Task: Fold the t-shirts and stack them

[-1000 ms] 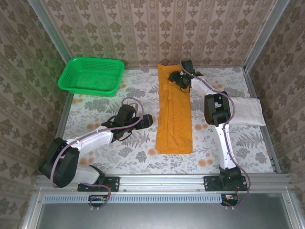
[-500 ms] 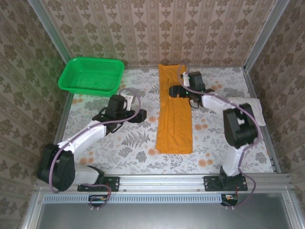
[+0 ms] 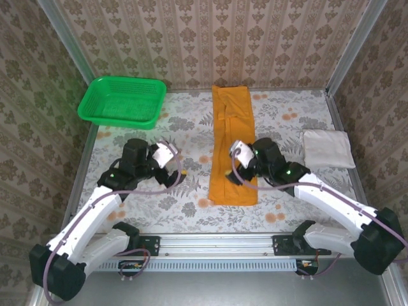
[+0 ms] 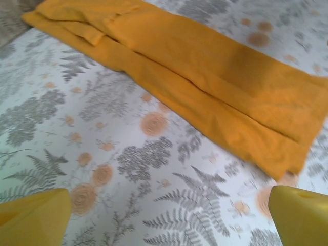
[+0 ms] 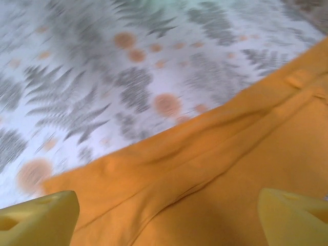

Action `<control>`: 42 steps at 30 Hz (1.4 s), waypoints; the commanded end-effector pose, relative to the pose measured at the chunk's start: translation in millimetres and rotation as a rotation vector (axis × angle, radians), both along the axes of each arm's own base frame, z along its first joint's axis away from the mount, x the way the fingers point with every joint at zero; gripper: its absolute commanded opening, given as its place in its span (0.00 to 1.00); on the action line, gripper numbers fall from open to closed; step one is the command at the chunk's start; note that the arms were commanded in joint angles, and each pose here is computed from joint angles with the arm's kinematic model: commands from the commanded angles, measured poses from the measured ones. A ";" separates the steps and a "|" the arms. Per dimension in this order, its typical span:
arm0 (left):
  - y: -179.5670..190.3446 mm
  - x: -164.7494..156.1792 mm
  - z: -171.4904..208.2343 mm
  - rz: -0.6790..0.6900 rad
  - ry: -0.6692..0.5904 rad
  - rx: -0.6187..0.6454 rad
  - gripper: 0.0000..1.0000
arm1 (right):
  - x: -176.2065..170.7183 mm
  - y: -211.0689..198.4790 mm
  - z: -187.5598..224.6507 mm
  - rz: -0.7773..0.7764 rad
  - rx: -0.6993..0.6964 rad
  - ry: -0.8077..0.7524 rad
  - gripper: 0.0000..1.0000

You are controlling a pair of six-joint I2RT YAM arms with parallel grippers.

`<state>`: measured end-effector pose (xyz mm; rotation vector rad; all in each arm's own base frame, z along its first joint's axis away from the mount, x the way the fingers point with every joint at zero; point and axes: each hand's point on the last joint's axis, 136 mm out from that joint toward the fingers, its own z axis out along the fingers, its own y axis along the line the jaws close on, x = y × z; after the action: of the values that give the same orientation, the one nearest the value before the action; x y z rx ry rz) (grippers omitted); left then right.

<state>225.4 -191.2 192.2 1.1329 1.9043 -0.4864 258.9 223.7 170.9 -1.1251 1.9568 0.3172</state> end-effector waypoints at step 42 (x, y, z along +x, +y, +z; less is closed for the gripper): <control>-9.4 -47.8 -38.2 -0.294 -0.036 0.010 1.00 | -102.1 2.9 -110.8 0.454 -0.529 0.235 0.00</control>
<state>178.8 -198.0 144.7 1.4131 1.7838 -0.6060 183.7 233.4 36.7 -1.9538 1.9782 0.0472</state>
